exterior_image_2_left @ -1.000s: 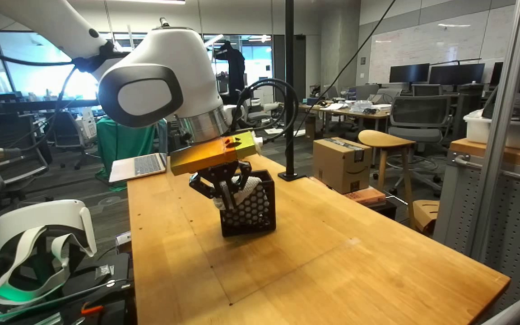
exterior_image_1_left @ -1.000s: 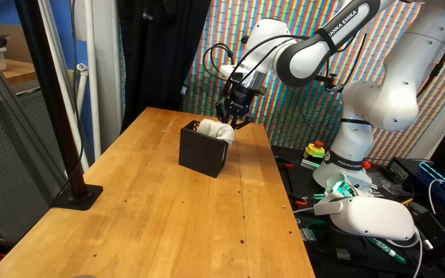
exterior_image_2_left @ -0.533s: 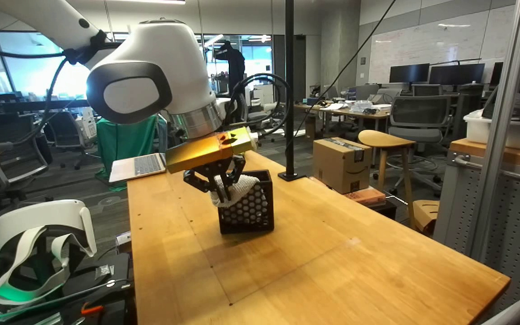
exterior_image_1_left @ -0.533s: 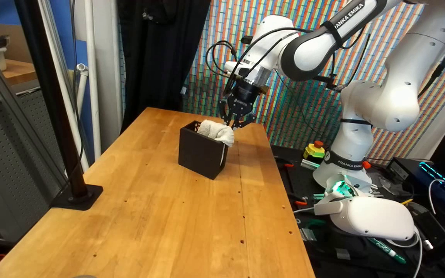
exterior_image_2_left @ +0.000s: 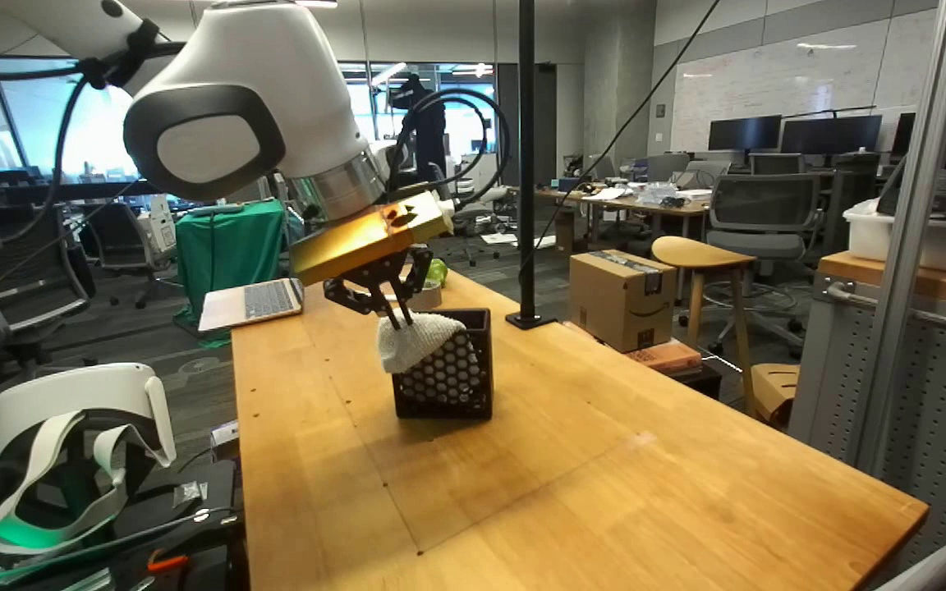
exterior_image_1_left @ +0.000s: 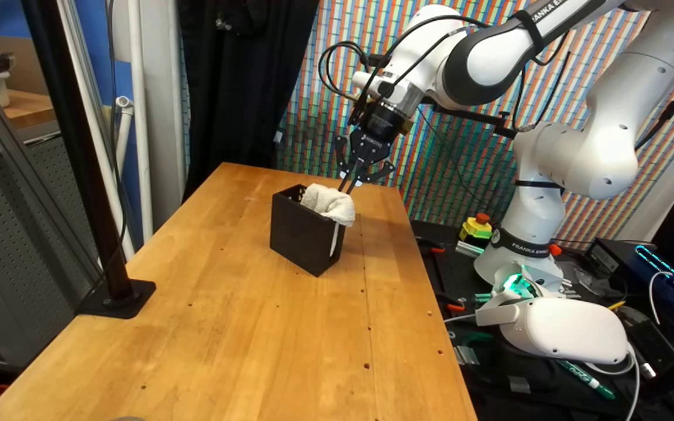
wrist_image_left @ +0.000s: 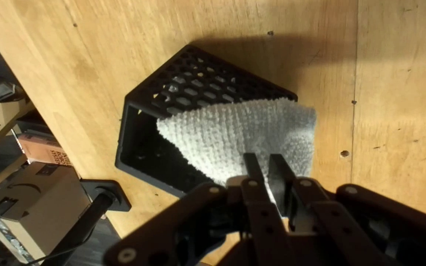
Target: Put the towel in the box
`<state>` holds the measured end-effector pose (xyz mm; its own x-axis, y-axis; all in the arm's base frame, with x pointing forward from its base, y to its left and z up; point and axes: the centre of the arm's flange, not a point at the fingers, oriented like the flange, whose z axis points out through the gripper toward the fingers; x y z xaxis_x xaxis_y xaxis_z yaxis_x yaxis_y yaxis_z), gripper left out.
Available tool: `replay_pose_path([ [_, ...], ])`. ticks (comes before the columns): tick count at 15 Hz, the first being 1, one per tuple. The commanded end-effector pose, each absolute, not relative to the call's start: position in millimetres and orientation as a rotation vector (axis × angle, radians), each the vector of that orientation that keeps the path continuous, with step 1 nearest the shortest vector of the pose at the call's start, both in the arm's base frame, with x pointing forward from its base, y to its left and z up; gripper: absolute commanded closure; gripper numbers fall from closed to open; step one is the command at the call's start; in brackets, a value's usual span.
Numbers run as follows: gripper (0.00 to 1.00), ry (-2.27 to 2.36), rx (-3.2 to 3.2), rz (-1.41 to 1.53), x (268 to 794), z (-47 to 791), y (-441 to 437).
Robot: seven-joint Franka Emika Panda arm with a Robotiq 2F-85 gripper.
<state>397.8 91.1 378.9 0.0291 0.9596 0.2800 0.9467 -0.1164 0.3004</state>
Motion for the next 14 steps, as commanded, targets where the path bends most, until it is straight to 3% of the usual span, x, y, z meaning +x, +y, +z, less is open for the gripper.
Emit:
replay_pose_path([
  [1,0.84,2.077,2.169,0.749,388.4,390.7,94.1],
  [14,0.84,2.136,2.155,0.690,397.7,382.9,114.0],
])
